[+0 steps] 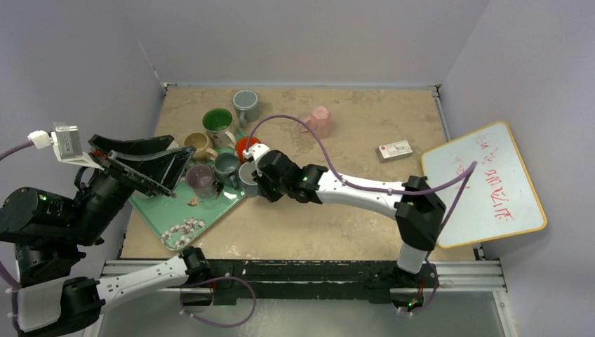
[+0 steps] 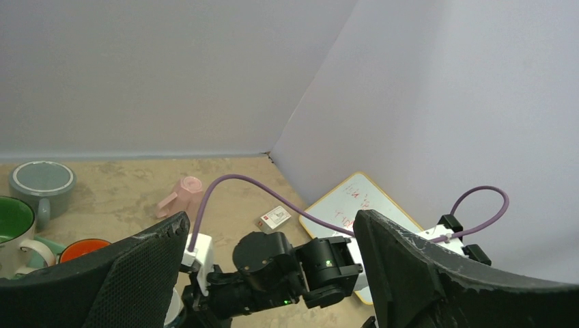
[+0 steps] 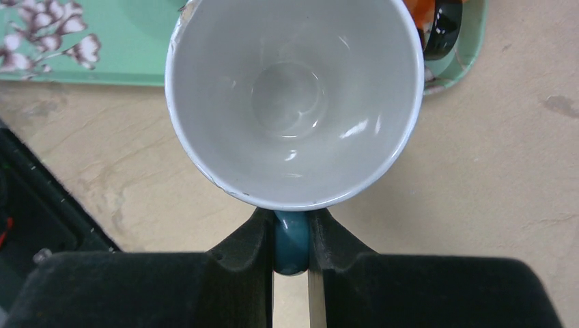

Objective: Turn the mug right side up
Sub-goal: Place the cup on the tray.

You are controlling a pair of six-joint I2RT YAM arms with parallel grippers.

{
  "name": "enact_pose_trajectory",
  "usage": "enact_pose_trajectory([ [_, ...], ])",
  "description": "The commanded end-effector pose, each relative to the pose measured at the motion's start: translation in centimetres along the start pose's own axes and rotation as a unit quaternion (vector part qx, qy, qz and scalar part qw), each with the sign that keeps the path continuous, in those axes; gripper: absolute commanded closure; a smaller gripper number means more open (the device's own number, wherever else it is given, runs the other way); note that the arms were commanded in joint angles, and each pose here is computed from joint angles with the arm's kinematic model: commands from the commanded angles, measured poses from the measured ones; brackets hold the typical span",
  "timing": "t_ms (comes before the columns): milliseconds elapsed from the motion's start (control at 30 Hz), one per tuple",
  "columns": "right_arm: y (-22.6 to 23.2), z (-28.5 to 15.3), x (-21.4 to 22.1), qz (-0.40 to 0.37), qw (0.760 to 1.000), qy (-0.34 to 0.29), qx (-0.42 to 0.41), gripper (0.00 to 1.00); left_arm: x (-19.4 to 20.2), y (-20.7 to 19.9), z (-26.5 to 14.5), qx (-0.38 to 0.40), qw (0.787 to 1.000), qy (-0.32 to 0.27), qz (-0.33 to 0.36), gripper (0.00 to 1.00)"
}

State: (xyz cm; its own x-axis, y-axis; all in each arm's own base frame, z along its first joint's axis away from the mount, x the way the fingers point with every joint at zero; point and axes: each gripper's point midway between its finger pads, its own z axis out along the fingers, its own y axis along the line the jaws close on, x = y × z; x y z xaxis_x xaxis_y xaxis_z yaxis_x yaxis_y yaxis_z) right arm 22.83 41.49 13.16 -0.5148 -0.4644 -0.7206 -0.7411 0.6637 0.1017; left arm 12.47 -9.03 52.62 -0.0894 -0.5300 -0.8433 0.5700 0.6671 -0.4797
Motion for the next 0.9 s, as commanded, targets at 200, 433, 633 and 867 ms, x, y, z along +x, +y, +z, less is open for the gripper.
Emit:
enact_pose_trajectory([
  [200, -2.7, 2.1, -5.8, -0.005, 0.995, -0.043, 0.085, 1.0, -1.7, 0.8, -2.5, 0.011, 0.999, -0.033, -0.003, 0.1],
  [433, -2.5, 4.2, -5.0, 0.017, 0.996, -0.029, 0.083, 1.0, -1.5, 1.0, -2.8, 0.009, 0.999, -0.033, -0.005, 0.09],
  [633, -2.2, 5.4, -4.9, 0.038, 0.995, -0.033, 0.081, 0.99, -1.5, 1.0, -2.7, 0.008, 0.999, -0.033, -0.006, 0.09],
  [867, -1.5, 6.2, -4.4, 0.071, 0.995, -0.025, 0.069, 0.76, -1.3, 1.0, -2.6, 0.007, 0.999, -0.031, -0.009, 0.09],
])
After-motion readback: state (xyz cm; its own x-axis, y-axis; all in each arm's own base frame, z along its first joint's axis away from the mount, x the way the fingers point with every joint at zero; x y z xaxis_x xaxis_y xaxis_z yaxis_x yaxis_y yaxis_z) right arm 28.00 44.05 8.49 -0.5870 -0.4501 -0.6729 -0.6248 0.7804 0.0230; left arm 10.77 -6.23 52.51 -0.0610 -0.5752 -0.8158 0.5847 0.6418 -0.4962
